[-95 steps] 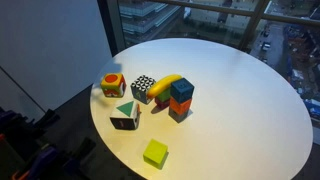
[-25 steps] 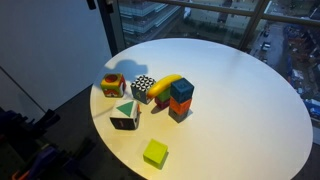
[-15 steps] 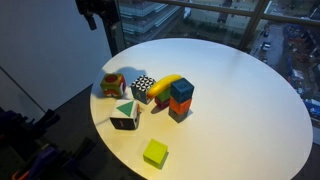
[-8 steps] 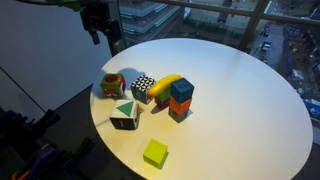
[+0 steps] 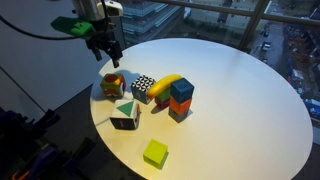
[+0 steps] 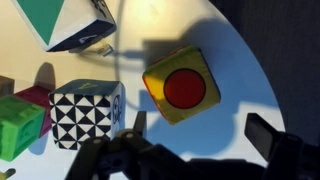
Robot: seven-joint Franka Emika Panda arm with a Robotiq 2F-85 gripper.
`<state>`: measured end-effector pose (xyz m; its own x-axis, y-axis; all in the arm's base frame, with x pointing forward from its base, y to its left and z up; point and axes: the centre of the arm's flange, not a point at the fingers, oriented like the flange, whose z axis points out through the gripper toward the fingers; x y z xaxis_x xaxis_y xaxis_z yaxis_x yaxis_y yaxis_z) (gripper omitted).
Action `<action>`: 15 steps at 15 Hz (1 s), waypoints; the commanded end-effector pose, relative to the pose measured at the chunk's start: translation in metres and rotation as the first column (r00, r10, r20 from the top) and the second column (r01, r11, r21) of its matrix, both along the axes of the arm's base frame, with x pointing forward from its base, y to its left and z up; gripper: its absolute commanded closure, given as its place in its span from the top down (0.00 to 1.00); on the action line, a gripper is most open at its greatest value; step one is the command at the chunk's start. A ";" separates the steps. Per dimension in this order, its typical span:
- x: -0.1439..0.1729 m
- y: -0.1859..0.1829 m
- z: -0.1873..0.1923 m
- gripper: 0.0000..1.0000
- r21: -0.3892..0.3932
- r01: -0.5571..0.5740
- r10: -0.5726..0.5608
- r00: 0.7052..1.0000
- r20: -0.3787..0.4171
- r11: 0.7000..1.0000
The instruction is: Place the multicolor block on the black and white block
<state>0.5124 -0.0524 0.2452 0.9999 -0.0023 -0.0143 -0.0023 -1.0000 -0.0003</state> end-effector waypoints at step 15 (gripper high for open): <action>-0.006 0.008 -0.047 1.00 -0.075 -0.185 0.180 0.981 -0.067 0.980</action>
